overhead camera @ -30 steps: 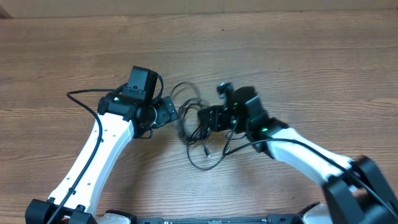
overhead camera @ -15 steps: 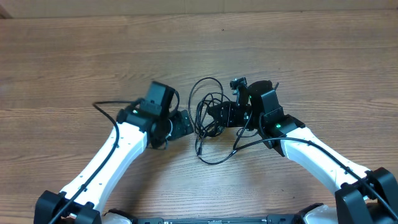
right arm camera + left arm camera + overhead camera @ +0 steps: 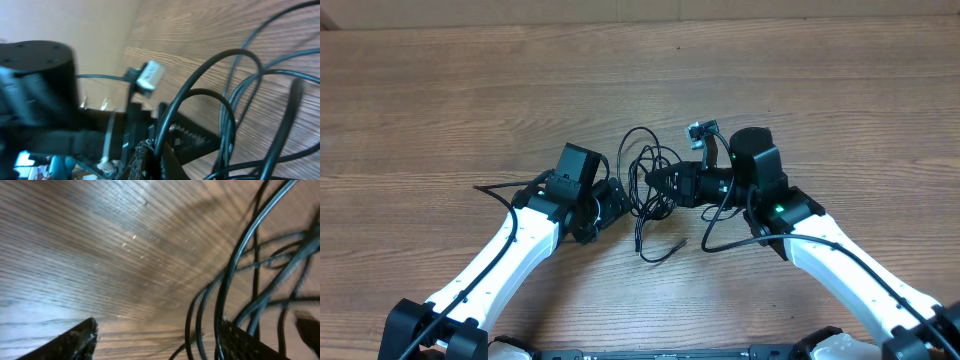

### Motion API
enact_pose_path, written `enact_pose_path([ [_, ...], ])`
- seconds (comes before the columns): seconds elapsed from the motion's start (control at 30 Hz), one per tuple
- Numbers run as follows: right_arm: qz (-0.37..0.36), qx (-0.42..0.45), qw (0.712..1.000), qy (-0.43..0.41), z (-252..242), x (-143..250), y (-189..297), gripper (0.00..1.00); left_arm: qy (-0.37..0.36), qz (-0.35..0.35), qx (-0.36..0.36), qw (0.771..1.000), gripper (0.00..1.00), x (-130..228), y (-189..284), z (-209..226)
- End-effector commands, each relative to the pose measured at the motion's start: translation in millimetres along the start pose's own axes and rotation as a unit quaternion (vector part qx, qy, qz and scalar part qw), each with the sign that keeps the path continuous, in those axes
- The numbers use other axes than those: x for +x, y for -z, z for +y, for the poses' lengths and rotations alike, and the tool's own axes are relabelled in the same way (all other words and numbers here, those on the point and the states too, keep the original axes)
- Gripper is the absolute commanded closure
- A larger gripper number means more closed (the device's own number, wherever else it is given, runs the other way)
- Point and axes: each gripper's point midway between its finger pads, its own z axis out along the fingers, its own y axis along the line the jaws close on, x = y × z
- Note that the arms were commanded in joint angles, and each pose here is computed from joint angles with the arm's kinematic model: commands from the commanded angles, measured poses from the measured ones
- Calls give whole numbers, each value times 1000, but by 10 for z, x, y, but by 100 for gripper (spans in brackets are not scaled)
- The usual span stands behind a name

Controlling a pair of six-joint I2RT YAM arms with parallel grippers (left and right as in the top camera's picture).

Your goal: Untangle cables

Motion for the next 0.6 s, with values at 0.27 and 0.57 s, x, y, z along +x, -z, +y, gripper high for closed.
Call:
enact_pose_path([
  [0.27, -6, -62, 998, 18, 480, -67, 199, 96, 21, -4, 20, 1000, 34, -14, 0, -79],
  [0.57, -7, -57, 998, 15, 459, -70, 197, 96, -45, 21, 33, 998, 25, 38, 136, -35],
])
